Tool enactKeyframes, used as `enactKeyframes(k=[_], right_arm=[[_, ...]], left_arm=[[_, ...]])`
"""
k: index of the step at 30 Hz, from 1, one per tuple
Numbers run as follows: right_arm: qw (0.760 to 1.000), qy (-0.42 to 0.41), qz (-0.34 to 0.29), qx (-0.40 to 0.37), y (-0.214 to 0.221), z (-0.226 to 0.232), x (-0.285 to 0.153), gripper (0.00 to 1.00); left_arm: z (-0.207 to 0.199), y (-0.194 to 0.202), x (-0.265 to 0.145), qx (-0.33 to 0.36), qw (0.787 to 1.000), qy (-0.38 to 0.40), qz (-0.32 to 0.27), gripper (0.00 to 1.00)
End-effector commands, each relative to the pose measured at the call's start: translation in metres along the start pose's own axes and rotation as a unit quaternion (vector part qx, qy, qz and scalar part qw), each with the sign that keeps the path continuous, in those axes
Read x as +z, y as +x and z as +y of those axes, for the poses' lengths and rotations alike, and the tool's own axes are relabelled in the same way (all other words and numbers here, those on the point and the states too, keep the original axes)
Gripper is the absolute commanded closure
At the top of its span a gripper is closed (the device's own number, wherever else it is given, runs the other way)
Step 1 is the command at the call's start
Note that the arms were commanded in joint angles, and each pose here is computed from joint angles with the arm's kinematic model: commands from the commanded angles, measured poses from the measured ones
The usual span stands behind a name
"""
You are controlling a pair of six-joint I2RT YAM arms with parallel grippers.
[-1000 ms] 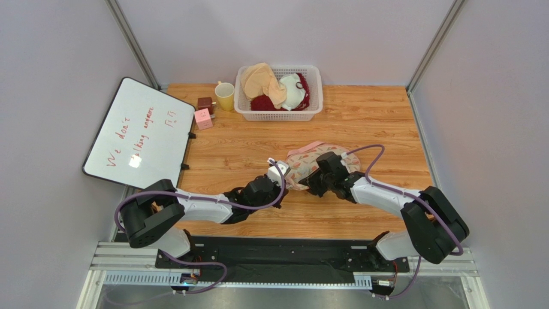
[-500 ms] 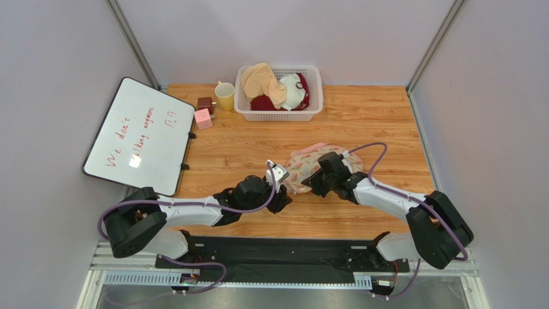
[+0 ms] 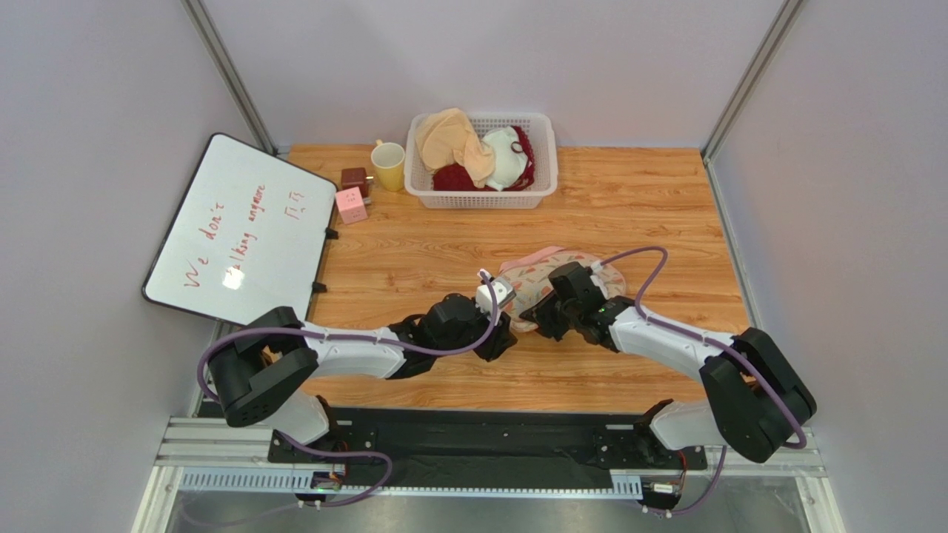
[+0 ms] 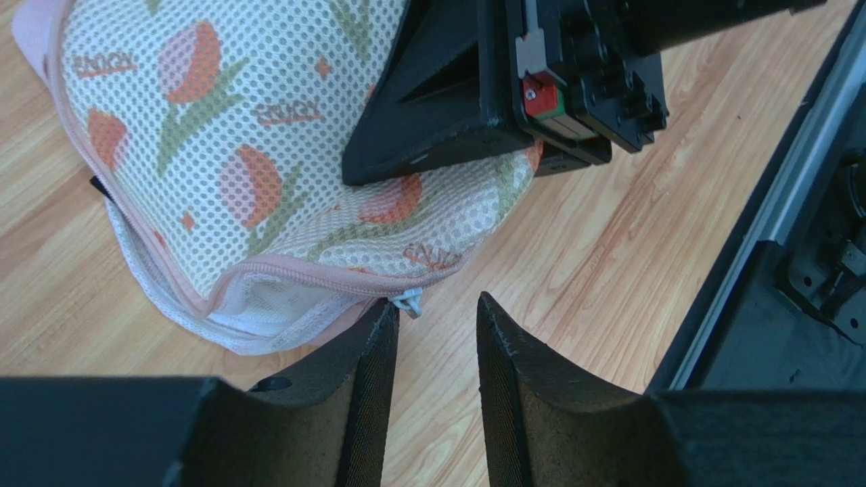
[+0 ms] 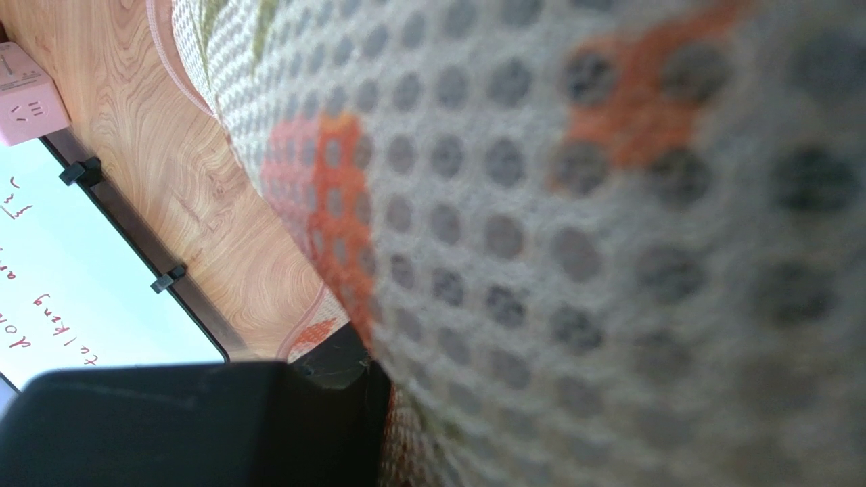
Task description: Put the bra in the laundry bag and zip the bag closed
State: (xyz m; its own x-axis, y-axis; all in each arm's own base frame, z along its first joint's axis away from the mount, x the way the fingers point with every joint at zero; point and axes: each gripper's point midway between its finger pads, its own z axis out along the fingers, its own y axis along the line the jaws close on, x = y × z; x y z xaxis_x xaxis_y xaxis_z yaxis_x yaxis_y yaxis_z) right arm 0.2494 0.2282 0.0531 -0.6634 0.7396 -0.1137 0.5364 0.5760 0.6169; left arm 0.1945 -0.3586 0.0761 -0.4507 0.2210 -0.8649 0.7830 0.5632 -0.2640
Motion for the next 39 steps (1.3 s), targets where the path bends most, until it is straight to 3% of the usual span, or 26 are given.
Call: enactKeyframes(k=[1,5,12,23,26,31,36,38,39], right_arm=[[1.0,-0.021,0.0,0.005,-0.001,0.017,-0.001,1.0],[1.0,-0.021,0.002,0.009,0.0,0.016,-0.001,1.0],[1.0,-0.022,0.005,0.006,0.002,0.012,-0.002,1.0],[0.998,-0.041,0.014,-0.036,0.004,0.005,-0.004,1.0],[0.994,-0.076,0.025,-0.073,0.003,0.015,-0.004,1.0],[0.981,-0.097,0.066,-0.151,0.001,0.028,0.007,1.0],[0.97,-0.135,0.076,-0.187,0.001,0.041,0.009,1.0],[0.966,-0.138,0.067,-0.209,-0.003,0.041,0.006,0.91],[0.964,-0.137,0.066,-0.217,-0.004,0.038,0.005,0.82]], left_arm=[[0.01,-0.028,0.007,0.001,0.999,-0.042,-0.029,0.59],[0.017,-0.026,0.009,-0.001,0.998,-0.063,-0.02,0.64],[0.049,-0.022,0.0,-0.009,0.988,-0.154,-0.016,1.0],[0.09,0.014,-0.024,-0.028,0.969,-0.241,0.043,1.0],[0.09,0.026,-0.027,-0.046,0.972,-0.224,0.051,1.0],[0.048,0.027,-0.016,-0.036,0.995,-0.085,0.037,1.0],[0.026,0.03,-0.002,-0.049,0.997,-0.029,0.045,1.0],[0.022,0.028,0.002,-0.052,0.998,-0.018,0.043,1.0],[0.019,0.026,0.004,-0.058,0.997,-0.013,0.041,1.0]])
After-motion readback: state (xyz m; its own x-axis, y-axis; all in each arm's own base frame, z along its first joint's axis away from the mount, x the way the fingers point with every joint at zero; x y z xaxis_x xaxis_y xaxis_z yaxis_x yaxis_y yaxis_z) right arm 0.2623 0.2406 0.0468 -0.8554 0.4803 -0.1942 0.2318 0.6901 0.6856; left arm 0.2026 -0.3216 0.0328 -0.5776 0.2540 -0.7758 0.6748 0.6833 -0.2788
